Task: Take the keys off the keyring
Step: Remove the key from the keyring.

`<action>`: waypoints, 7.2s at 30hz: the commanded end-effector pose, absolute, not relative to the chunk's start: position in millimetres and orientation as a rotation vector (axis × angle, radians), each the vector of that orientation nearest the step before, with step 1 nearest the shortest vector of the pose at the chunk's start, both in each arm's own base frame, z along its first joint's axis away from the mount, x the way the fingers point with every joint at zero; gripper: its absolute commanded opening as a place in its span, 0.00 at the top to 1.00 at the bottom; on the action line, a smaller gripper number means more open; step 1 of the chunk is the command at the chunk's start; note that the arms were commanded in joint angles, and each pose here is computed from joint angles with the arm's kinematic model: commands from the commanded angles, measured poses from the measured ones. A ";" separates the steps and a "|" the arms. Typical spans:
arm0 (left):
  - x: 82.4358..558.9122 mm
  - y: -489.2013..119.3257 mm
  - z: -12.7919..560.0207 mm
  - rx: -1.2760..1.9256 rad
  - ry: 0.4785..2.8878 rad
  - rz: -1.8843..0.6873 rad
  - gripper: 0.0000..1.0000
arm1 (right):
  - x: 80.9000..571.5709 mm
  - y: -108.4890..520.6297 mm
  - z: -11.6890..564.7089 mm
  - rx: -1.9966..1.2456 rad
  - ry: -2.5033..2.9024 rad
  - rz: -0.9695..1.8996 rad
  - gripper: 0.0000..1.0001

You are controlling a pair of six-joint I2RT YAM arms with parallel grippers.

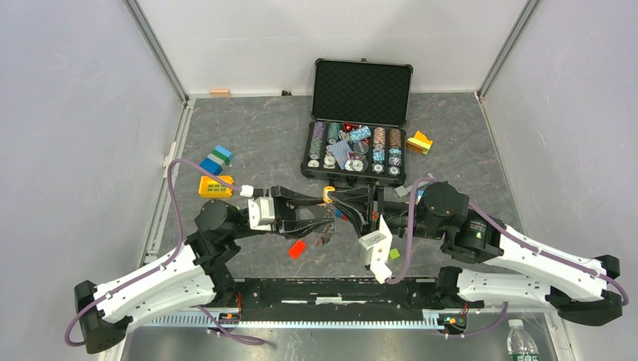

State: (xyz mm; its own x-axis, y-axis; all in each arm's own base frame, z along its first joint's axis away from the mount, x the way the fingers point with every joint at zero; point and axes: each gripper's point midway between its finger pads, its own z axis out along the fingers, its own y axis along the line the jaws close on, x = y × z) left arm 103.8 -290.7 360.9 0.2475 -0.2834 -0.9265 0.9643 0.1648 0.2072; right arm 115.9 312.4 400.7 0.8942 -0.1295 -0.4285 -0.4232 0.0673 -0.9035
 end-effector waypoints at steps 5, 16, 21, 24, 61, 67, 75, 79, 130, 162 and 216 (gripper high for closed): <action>95.3 -286.6 384.5 0.966 0.794 -1.100 0.59 | 109.0 306.1 438.4 -1.386 0.398 0.249 1.00; 93.0 -285.7 382.8 0.978 0.780 -1.096 0.86 | 109.4 305.4 438.9 -1.376 0.401 0.249 1.00; 88.9 -286.1 379.8 1.007 0.765 -1.099 0.98 | 111.0 302.9 438.6 -1.364 0.410 0.240 1.00; 86.3 -285.9 378.4 1.024 0.752 -1.099 0.93 | 110.8 301.2 437.9 -1.359 0.409 0.237 1.00; 69.0 -276.0 364.2 1.079 0.750 -1.135 0.39 | 100.7 294.5 442.2 -1.344 0.382 0.279 1.00; 74.8 -278.3 364.9 1.058 0.770 -1.127 0.43 | 98.2 296.6 440.9 -1.349 0.379 0.300 1.00; 82.2 -282.9 373.5 1.031 0.769 -1.116 0.53 | 95.7 299.2 435.4 -1.362 0.380 0.322 1.00; 86.9 -285.0 376.8 1.020 0.774 -1.103 0.58 | 94.7 299.8 433.6 -1.367 0.377 0.328 1.00; 85.0 -292.0 388.6 1.020 0.741 -1.138 0.71 | 92.3 302.1 416.2 -1.407 0.396 0.354 0.99; 85.9 -304.4 378.6 1.092 0.850 -1.187 0.98 | 82.9 283.2 412.0 -1.413 0.247 0.242 0.91; 85.2 -246.4 443.8 1.025 0.556 -0.782 0.98 | 80.1 270.4 428.7 -0.994 0.622 0.770 0.55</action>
State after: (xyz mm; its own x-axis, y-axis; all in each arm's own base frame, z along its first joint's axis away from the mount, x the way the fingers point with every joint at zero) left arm 54.7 -263.2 415.7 0.4550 -0.4076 -0.7917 0.8807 0.0746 0.4678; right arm 65.5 273.7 409.6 0.7151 0.2126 -0.6659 -0.6990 0.2239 -0.6792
